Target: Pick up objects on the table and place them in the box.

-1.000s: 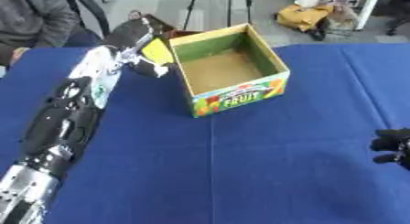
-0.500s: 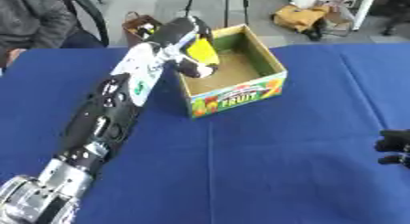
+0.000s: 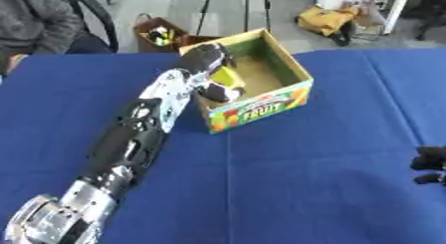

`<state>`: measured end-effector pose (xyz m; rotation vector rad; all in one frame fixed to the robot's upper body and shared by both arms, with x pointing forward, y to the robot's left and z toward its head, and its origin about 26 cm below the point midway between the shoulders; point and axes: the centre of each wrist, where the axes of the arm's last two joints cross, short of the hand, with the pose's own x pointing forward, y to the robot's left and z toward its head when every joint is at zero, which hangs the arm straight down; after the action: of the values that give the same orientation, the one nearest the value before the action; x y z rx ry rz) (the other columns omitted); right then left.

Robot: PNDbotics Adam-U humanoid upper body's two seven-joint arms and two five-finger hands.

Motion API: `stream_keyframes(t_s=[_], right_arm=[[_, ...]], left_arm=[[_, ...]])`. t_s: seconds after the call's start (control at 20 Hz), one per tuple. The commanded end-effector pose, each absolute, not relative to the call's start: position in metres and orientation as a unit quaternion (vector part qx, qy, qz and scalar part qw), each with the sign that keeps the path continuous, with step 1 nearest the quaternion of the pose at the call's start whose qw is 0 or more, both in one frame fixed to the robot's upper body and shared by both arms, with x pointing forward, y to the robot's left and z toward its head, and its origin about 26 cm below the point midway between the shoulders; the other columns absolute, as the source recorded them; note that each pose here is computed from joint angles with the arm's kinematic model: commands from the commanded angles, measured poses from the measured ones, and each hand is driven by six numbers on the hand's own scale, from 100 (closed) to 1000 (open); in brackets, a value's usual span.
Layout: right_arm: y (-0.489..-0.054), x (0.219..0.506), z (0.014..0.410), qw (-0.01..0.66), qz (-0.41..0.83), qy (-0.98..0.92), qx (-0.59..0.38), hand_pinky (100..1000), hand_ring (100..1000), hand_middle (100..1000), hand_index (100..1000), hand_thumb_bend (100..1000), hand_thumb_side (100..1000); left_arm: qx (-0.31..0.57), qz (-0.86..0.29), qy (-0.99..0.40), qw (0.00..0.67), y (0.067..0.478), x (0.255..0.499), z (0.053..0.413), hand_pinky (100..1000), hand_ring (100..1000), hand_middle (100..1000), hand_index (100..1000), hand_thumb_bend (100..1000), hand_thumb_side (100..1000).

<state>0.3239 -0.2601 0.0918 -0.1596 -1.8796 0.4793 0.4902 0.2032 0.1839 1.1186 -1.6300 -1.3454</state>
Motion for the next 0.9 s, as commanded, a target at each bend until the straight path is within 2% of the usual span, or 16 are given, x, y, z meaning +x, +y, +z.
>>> stream_keyframes(t_s=[0.05, 0.1, 0.15, 0.35, 0.45, 0.5, 0.6, 0.85, 0.9], right_arm=[[-0.262, 0.325, 0.098, 0.555, 0.207, -0.803, -0.071, 598, 694, 612, 758, 100, 1000], [-0.262, 0.325, 0.098, 0.555, 0.207, -0.803, -0.071, 598, 694, 612, 758, 100, 1000], [-0.262, 0.325, 0.097, 0.555, 0.206, -0.802, -0.071, 598, 694, 612, 758, 100, 1000], [-0.263, 0.324, 0.096, 0.558, 0.203, -0.801, -0.073, 598, 694, 611, 757, 100, 1000], [-0.264, 0.324, 0.095, 0.559, 0.200, -0.801, -0.074, 598, 694, 611, 757, 100, 1000], [-0.264, 0.324, 0.094, 0.560, 0.199, -0.801, -0.074, 598, 694, 611, 757, 100, 1000], [-0.265, 0.324, 0.093, 0.561, 0.197, -0.800, -0.076, 597, 693, 611, 757, 100, 1000], [-0.266, 0.323, 0.093, 0.563, 0.194, -0.800, -0.077, 597, 693, 611, 757, 100, 1000], [-0.266, 0.323, 0.093, 0.562, 0.194, -0.800, -0.077, 597, 693, 610, 756, 100, 1000]], left_arm=[[0.464, -0.510, -0.641, 0.338, 0.206, 0.491, 0.197, 923, 910, 898, 920, 1000, 779], [0.468, -0.500, -0.647, 0.334, 0.206, 0.491, 0.199, 931, 917, 907, 925, 1000, 799], [0.471, -0.489, -0.656, 0.330, 0.207, 0.490, 0.203, 951, 939, 934, 942, 1000, 873], [0.471, -0.426, -0.707, 0.311, 0.211, 0.484, 0.223, 919, 931, 929, 923, 1000, 906], [0.465, -0.392, -0.733, 0.305, 0.214, 0.480, 0.227, 895, 915, 911, 900, 967, 914], [0.458, -0.377, -0.745, 0.304, 0.214, 0.477, 0.225, 843, 881, 880, 865, 812, 953], [0.440, -0.351, -0.770, 0.301, 0.212, 0.471, 0.216, 801, 852, 857, 849, 742, 960], [0.416, -0.312, -0.803, 0.290, 0.210, 0.459, 0.200, 801, 852, 857, 849, 742, 960], [0.413, -0.306, -0.807, 0.290, 0.210, 0.459, 0.198, 762, 825, 823, 825, 723, 969]])
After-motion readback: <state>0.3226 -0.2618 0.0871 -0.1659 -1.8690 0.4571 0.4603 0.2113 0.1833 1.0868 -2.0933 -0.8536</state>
